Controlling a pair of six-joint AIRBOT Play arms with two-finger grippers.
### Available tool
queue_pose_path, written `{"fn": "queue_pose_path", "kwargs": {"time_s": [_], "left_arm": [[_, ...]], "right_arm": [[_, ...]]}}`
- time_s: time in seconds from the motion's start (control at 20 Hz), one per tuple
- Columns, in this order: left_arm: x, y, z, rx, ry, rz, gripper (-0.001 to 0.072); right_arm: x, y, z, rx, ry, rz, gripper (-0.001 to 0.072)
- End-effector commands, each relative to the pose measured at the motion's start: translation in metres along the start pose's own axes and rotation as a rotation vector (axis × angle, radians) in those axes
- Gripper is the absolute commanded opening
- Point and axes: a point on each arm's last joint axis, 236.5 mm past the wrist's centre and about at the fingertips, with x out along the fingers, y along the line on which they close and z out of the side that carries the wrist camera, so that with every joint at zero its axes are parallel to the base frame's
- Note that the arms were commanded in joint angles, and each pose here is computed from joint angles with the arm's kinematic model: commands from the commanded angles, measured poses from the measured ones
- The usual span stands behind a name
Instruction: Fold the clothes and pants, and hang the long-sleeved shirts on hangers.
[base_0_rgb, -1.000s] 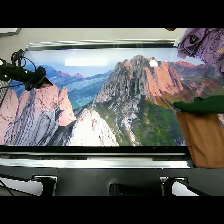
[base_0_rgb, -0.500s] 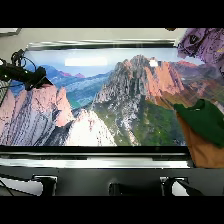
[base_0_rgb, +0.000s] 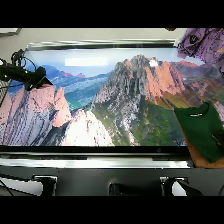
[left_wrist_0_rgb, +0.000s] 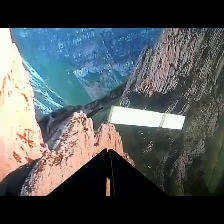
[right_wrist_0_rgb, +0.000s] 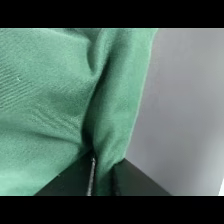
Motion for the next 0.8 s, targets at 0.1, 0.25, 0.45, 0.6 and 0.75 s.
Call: {"fn": "queue_pose_path", "kwargs": {"time_s": [0.1, 0.25, 0.45, 0.6, 0.75], "left_arm": [[0.0, 0.0, 0.0, 0.0, 0.0, 0.0, 0.0018], [0.0, 0.0, 0.0, 0.001, 0.0, 0.0, 0.0018], [-0.004, -0.003, 0.0, 0.008, -0.01, -0.002, 0.0018], [-0.024, -0.015, 0.007, 0.117, -0.089, 0.009, 0.0017], [-0.049, -0.023, 0.006, 0.333, -0.17, 0.155, 0.0016]], "right_arm": [[0.006, 0.0, 0.002, -0.003, -0.02, -0.006, 0.0088], [0.005, 0.007, 0.006, -0.038, -0.036, 0.026, 0.0352], [-0.047, 0.091, 0.035, -0.226, -0.176, 0.423, 0.0312], [-0.143, 0.179, 0.019, -0.483, -0.378, 0.818, 0.0107], [-0.217, 0.231, -0.061, -0.772, -0.495, 1.048, 0.0036]]}}
